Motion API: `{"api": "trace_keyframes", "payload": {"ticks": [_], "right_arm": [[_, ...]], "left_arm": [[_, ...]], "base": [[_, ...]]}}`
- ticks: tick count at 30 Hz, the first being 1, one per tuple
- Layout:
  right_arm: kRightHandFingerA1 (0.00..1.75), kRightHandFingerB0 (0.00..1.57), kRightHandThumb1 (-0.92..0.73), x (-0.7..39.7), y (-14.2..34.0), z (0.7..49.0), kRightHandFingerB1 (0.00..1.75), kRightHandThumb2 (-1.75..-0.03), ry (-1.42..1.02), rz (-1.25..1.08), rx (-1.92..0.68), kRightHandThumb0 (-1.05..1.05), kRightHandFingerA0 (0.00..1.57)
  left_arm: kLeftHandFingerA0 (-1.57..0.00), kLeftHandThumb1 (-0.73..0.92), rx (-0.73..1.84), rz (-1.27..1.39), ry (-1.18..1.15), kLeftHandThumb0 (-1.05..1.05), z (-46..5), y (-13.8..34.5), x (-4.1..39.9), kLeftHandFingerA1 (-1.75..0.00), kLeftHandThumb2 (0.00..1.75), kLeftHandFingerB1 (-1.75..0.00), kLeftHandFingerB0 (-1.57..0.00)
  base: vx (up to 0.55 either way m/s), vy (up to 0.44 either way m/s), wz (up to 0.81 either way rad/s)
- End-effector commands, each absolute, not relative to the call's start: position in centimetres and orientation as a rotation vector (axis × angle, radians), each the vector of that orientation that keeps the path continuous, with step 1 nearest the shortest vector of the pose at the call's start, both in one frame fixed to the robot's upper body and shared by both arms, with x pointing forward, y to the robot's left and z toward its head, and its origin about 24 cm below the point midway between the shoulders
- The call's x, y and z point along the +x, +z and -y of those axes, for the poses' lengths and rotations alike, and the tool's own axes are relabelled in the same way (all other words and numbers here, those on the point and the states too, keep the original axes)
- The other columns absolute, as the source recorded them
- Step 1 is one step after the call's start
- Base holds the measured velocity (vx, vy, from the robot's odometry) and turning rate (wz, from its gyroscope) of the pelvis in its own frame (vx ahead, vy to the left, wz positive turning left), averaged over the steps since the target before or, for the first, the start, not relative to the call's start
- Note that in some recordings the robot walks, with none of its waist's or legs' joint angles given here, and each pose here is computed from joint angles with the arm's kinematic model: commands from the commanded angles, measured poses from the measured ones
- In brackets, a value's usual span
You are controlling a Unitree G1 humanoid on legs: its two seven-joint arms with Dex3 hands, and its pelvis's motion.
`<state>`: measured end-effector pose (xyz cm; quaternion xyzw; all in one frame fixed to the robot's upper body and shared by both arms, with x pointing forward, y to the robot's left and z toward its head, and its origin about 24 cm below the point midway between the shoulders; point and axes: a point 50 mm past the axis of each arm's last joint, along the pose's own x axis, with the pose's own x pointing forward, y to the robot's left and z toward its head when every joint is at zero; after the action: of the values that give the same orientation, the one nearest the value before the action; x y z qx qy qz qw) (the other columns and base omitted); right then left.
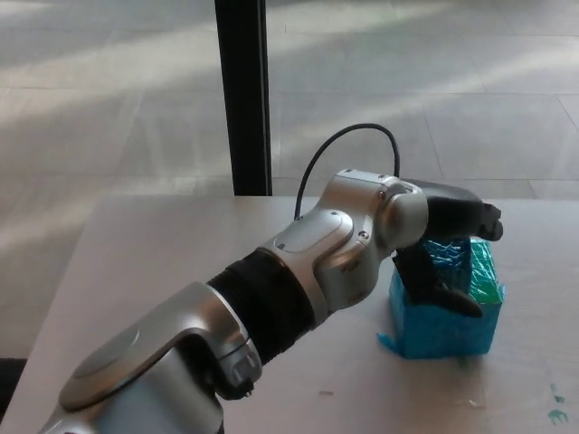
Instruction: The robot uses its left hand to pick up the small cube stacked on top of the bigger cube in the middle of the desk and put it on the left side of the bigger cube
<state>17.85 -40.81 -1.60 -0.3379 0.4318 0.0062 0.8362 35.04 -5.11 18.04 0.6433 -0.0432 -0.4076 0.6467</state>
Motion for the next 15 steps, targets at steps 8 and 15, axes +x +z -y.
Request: {"api": "trace_keyframes", "payload": {"ticks": [8,15], "right_arm": [[0.98,0.66,-0.39,18.3,-0.7,41.3,0.74,-0.84,-0.023,-0.882,-0.690,-0.63,0.79],[0.96,0.69,-0.32,18.8,-0.6,41.2,0.79,-1.02,-0.038,-0.866,-0.722,-0.56,0.83]], "left_arm": [[-0.73,0.56,1.500,0.225,-0.825,-0.24,4.0,14.2,34.5,-1.33,0.60,-0.44,-0.39],[-0.71,0.68,1.420,0.416,-0.791,-0.22,3.8,12.1,34.1,-1.01,0.63,-0.79,-0.72]], "base": [[0.00,0.000,0.00],[0.00,0.000,0.00]]}}
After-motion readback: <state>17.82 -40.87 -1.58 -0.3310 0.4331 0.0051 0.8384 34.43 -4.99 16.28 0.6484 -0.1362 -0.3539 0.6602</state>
